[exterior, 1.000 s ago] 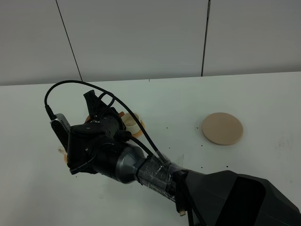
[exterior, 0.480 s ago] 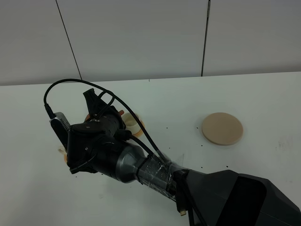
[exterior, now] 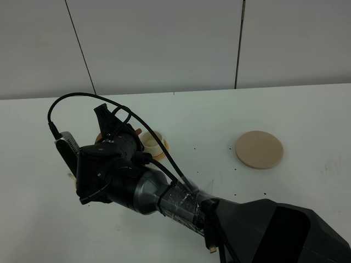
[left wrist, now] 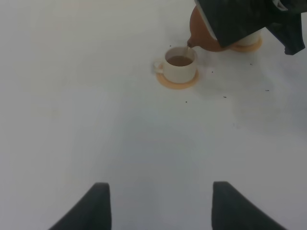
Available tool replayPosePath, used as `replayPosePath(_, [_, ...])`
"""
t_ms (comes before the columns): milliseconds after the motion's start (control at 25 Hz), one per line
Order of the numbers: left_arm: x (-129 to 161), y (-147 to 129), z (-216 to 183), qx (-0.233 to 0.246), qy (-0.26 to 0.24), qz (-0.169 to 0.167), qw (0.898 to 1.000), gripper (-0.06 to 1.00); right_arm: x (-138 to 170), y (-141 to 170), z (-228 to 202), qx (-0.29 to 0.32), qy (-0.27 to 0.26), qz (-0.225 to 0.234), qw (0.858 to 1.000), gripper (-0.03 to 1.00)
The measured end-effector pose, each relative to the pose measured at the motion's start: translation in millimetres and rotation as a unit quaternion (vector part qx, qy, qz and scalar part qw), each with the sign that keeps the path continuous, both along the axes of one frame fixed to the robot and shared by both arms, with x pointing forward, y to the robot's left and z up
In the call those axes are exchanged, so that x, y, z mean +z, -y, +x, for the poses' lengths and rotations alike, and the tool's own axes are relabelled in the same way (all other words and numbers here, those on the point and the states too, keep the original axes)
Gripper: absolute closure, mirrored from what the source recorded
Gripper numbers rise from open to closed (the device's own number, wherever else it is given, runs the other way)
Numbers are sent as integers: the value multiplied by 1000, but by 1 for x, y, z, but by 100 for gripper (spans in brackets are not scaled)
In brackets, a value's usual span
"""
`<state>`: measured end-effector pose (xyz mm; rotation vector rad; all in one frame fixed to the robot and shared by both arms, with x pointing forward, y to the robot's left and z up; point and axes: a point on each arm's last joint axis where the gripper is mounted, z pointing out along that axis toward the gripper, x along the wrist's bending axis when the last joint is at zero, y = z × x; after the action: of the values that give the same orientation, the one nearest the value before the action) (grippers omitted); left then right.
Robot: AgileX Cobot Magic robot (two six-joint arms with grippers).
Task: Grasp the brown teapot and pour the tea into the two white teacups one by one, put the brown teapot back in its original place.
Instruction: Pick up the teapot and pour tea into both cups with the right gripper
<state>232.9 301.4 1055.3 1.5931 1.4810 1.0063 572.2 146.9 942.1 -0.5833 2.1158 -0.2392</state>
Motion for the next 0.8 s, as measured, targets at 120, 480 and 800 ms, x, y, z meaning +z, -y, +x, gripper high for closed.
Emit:
replayPosePath(120, [0,0,0,0,0,0,1000,41,0,0,0,1,0,0,1000,88])
replayPosePath(480, [0,0,0,0,0,0,1000,41,0,-1,-1,3,0,1,1000,88])
replayPosePath(800, [0,0,0,0,0,0,1000,41,0,-2,-1,5,1,3,1000,88])
